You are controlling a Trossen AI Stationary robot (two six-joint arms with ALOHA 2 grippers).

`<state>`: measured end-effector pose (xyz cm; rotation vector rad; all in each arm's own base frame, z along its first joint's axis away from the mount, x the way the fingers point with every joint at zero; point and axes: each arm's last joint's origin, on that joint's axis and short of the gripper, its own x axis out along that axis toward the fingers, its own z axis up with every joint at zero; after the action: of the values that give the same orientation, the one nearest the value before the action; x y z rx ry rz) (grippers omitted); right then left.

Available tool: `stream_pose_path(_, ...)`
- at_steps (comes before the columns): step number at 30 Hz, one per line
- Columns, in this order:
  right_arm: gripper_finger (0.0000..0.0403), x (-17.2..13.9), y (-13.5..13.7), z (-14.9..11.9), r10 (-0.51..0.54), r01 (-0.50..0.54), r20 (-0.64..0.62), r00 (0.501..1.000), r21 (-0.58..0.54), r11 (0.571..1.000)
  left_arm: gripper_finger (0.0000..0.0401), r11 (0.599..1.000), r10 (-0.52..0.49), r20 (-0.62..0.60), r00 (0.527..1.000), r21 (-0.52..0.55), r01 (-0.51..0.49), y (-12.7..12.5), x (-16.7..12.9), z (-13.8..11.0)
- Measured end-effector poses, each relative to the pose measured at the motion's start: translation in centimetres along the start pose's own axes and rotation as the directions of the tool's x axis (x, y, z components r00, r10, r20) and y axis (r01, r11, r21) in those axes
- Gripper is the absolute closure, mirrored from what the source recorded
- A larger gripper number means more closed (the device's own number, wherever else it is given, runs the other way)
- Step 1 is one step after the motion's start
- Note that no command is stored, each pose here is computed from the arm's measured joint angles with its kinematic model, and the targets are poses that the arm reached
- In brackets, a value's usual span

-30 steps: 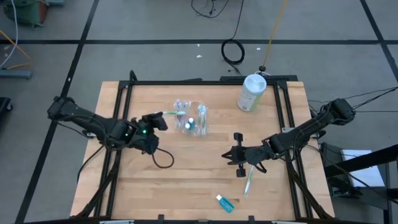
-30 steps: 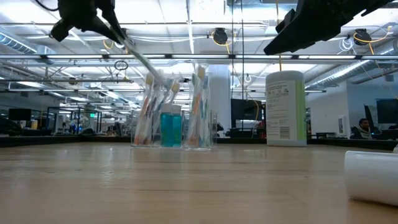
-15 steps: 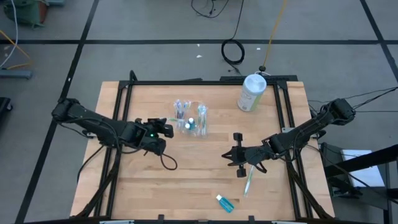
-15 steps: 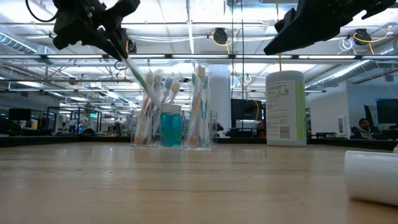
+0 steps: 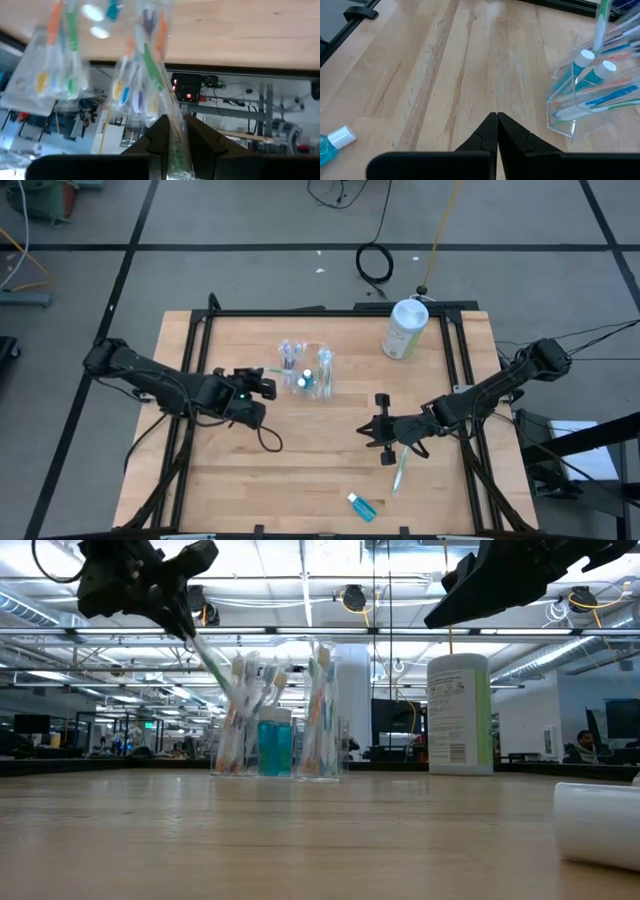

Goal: Pick & Place toothbrushing station
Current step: Put the left green toothbrush into the transparent organizer

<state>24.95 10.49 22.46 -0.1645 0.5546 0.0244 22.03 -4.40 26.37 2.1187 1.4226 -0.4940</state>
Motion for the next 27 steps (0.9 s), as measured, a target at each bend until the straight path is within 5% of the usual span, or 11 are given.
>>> stream_pose_path(15, 0.0403, 0.0, 0.0, 0.0, 0.000, 0.000, 0.000, 1.000, 0.000, 1.000, 0.0345, 0.999, -0.036, 0.052, 0.998, 0.022, 0.035, -0.3, 0.1, 0.4)
stream_pose_path(27, 0.0403, 0.0, 0.0, 0.0, 0.000, 0.000, 0.000, 1.000, -0.001, 1.000, 0.0341, 0.957, 0.044, 0.036, 0.998, -0.287, -0.032, 1.3, 1.4, -0.7)
